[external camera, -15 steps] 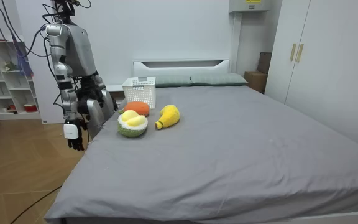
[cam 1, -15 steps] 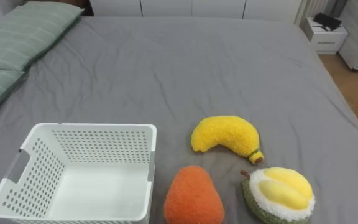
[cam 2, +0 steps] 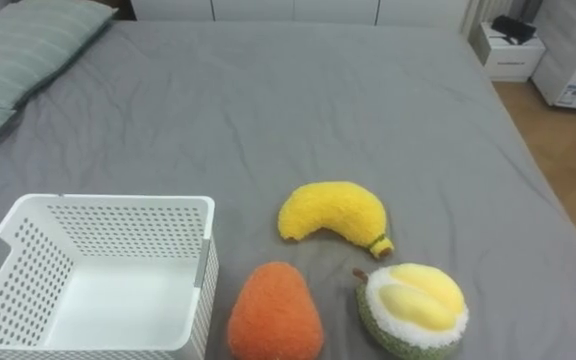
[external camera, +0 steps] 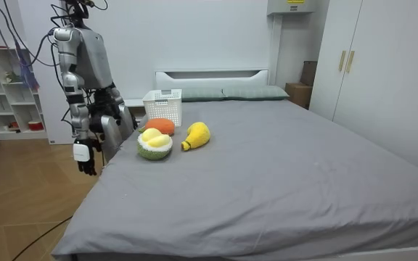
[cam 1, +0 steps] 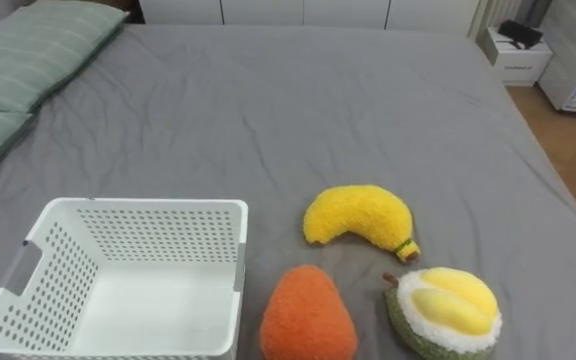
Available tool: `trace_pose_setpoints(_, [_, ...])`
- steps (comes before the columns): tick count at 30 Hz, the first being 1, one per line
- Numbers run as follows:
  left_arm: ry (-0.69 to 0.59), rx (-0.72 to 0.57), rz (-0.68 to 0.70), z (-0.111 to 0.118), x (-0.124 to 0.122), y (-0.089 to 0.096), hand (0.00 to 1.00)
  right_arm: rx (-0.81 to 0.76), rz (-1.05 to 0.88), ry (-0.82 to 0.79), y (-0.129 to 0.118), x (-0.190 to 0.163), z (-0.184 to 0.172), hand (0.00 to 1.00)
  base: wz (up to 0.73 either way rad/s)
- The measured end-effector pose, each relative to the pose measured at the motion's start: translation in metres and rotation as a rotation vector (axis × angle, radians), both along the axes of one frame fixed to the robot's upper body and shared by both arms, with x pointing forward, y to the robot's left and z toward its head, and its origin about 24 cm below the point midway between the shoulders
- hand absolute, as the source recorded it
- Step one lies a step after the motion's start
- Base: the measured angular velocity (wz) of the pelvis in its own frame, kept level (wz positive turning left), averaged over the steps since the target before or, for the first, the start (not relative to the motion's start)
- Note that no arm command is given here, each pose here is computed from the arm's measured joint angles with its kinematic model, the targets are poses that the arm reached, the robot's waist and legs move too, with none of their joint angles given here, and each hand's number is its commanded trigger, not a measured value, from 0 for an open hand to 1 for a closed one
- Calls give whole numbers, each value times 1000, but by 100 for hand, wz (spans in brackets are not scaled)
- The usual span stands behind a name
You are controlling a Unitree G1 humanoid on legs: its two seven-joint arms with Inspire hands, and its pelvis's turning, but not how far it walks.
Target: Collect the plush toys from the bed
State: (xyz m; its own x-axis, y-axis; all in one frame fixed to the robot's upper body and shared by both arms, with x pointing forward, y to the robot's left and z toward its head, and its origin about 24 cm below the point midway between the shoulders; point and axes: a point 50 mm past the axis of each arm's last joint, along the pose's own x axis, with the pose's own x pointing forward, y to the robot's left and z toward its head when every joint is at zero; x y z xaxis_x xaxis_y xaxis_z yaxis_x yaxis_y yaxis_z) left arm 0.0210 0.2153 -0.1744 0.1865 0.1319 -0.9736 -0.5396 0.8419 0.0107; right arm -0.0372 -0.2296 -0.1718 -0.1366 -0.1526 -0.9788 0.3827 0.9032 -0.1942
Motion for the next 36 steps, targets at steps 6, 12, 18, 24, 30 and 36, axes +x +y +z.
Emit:
trace_pose_setpoints(6, [28, 4, 62, 0, -17, 3, 0, -10, -183, -1, 1, -8, 1, 0, 0])
trace_pose_setpoints(12, [68, 27, 158, 3, -38, 14, 0, -97, -582, -84, -15, -9, 5, 0, -4])
trace_pose_setpoints(18, [72, 119, 172, 13, -43, 51, 0, -282, -706, -312, -79, 40, 24, 0, -4])
trace_pose_setpoints(24, [46, 146, 59, 15, -29, 56, 0, -428, -531, -607, -118, 123, 62, 0, -2])
trace_pose_setpoints(30, [30, 142, 10, 14, -19, 52, 0, -579, -117, -904, -108, 205, 118, 0, -1])
trace_pose_setpoints(36, [41, 127, -5, 12, -20, 45, 0, -678, 162, -1010, -89, 238, 145, 0, 5])
